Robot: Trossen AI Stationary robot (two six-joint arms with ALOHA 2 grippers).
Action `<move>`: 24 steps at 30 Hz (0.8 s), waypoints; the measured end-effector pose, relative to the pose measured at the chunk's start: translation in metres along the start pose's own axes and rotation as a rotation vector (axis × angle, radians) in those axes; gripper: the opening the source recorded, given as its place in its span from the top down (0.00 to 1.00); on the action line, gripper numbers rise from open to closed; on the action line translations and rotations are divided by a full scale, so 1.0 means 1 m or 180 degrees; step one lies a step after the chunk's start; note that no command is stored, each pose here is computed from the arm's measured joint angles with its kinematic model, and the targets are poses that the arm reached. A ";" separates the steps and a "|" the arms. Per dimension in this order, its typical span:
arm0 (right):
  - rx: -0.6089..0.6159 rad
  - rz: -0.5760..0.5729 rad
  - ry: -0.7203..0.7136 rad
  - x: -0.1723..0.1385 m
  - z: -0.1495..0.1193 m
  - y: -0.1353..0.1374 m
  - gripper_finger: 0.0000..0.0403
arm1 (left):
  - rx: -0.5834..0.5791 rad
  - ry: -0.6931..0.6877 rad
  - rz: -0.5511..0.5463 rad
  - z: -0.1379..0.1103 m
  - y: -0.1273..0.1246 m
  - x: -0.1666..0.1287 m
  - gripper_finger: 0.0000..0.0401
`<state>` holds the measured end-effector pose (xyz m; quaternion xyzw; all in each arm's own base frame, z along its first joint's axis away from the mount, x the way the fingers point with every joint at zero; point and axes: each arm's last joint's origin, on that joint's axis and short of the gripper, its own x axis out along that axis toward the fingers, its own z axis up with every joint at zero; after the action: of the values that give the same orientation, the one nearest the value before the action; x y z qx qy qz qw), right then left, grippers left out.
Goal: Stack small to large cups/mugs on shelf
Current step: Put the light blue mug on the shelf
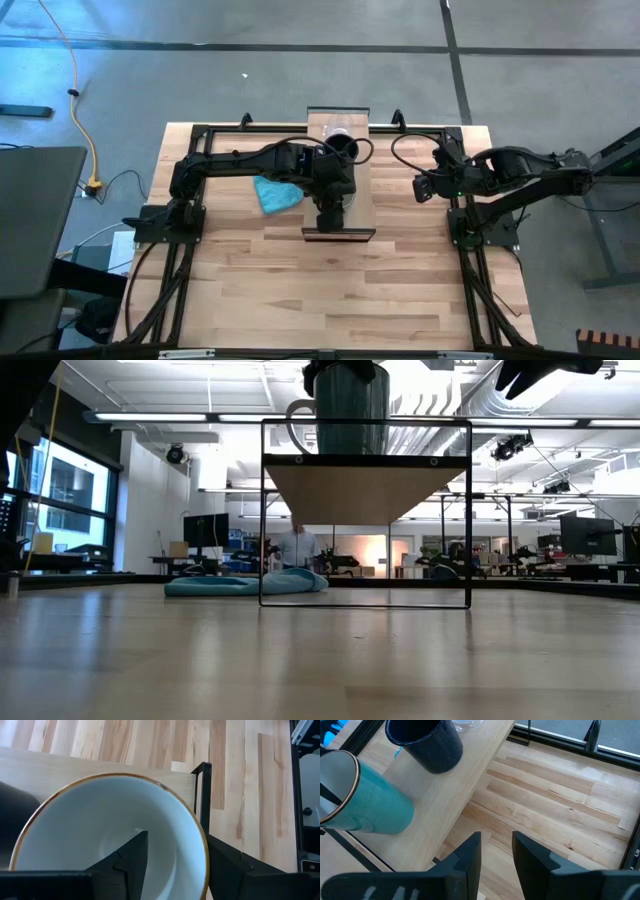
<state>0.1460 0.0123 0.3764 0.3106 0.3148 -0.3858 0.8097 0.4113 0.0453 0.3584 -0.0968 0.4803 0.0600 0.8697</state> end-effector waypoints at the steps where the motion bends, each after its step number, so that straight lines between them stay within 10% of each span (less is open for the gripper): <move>1: 0.0000 -0.0001 0.0000 0.000 0.000 0.000 0.75 | 0.0002 -0.0017 -0.0006 0.001 0.000 0.000 0.60; 24: -0.0014 -0.0003 0.0000 0.000 0.000 0.000 0.75 | -0.0001 -0.0202 -0.0098 0.006 -0.002 -0.001 0.60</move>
<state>0.1460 0.0123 0.3764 0.3086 0.3158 -0.3854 0.8102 0.4163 0.0452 0.3625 -0.1023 0.4509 0.0497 0.8853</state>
